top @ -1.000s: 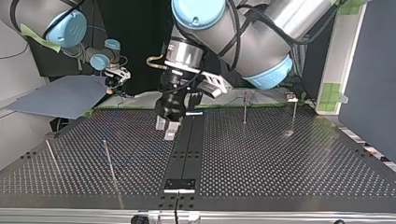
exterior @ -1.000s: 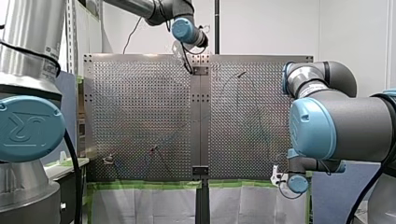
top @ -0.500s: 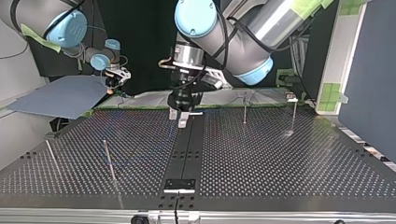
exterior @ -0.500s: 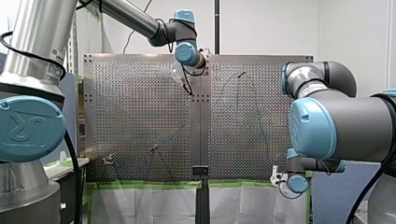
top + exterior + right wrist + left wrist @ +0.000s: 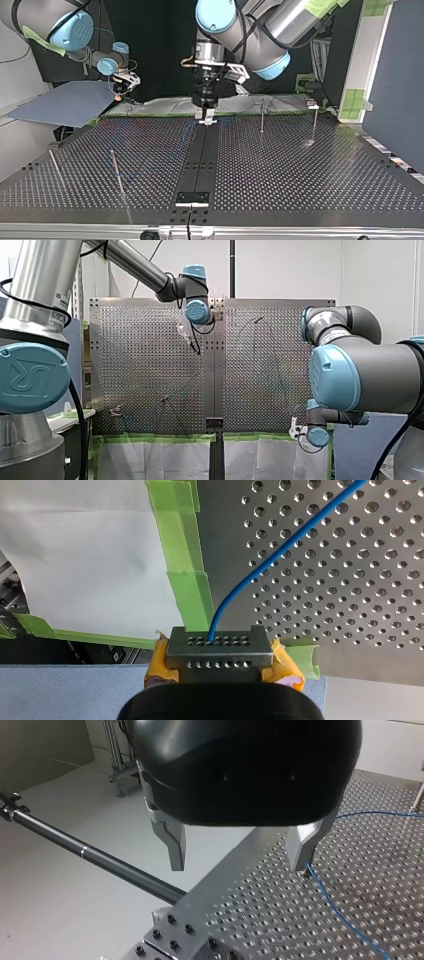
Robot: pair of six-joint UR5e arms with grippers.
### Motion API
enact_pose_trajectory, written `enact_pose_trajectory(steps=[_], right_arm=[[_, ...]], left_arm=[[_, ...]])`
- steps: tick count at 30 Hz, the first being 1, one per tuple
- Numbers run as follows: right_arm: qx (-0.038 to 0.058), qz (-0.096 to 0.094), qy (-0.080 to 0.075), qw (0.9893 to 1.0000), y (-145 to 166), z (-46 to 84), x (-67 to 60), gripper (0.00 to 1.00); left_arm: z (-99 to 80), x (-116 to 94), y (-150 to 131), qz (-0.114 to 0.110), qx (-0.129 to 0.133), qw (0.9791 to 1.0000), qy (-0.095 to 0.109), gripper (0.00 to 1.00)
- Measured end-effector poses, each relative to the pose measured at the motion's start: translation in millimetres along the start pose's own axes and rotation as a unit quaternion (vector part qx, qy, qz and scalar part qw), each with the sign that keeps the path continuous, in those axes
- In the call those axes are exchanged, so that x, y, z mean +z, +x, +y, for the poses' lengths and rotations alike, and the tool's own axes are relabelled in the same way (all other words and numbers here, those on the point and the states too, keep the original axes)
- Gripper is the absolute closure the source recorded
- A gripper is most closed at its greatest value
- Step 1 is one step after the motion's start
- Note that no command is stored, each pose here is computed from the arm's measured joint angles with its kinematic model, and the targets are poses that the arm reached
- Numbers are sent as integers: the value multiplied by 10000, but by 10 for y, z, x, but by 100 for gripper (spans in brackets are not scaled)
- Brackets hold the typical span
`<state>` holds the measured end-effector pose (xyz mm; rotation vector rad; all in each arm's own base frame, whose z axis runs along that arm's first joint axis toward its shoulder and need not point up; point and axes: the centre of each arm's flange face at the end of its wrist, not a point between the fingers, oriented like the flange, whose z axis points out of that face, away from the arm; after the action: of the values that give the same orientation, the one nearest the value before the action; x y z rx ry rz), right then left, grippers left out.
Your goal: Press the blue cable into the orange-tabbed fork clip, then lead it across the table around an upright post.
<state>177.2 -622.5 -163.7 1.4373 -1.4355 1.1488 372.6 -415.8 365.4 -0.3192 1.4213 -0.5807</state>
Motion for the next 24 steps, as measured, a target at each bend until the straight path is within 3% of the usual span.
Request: enact_pose_trajectory(steps=[24], right_arm=[[-6, -2, 18, 10000, -4, -23, -4, 100]], left_arm=[[637, -478, 556, 1, 16, 10000, -6, 0]])
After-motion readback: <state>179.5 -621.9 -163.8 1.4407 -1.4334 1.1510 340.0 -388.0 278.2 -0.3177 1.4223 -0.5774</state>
